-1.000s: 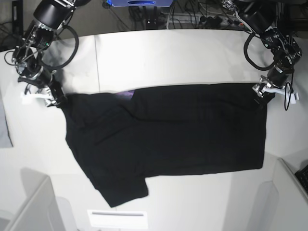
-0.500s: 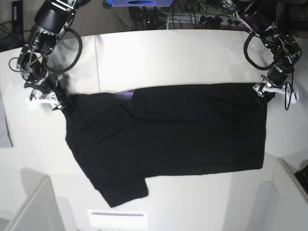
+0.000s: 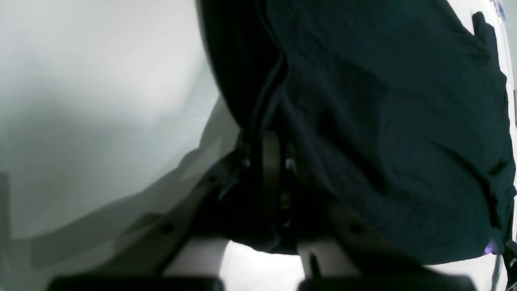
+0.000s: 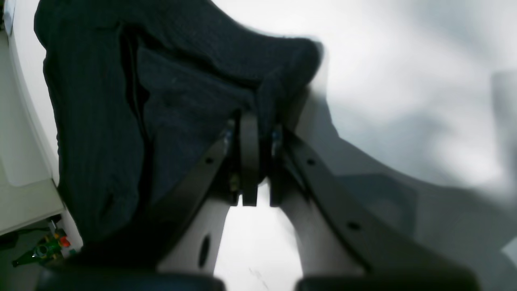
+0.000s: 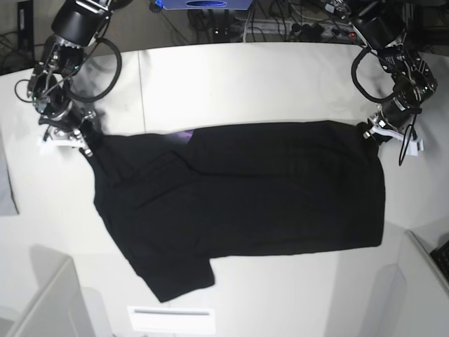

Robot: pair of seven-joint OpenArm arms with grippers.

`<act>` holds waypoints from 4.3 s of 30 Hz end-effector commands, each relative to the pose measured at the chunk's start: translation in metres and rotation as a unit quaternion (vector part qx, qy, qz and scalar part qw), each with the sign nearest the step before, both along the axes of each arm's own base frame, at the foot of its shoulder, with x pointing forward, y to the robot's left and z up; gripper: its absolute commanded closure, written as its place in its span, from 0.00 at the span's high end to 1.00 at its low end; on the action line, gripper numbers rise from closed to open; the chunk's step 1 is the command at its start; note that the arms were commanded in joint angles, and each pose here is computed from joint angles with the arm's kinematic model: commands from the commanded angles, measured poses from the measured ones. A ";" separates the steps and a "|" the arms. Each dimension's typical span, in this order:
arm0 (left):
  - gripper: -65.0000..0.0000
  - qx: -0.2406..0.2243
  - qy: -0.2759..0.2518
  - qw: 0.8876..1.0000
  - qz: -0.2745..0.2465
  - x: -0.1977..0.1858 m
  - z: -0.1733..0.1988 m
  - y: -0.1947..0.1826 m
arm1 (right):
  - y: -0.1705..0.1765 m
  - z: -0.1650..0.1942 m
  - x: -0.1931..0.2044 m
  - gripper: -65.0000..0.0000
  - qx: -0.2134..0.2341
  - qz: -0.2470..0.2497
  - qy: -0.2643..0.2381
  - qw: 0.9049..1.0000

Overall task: Fold the T-shirt properly
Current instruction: 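Regrasp the collar edge with both grippers and drag the shirt toward the robot, then move the right gripper down to the shirt's hem corner and grasp it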

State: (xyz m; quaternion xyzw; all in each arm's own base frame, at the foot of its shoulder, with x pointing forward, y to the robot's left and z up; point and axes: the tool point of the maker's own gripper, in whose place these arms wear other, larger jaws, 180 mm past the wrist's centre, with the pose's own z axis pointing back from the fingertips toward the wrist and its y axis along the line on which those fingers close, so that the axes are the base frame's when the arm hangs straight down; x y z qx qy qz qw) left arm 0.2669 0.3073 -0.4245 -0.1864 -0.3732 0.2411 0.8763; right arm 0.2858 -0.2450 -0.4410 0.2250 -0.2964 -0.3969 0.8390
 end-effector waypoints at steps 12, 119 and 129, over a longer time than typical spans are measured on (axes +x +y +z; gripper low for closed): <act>0.00 0.073 0.023 0.996 -0.049 -0.028 0.015 0.016 | -0.008 0.013 -0.022 0.00 -0.027 0.010 -0.004 1.000; 0.00 0.272 -0.028 0.960 -0.061 -0.083 0.129 0.045 | 0.024 0.111 0.067 0.56 -0.115 0.194 -0.100 0.969; 0.00 0.274 -0.027 0.960 -0.057 -0.083 0.131 0.048 | 0.029 0.085 0.144 0.63 -0.121 0.215 -0.073 0.966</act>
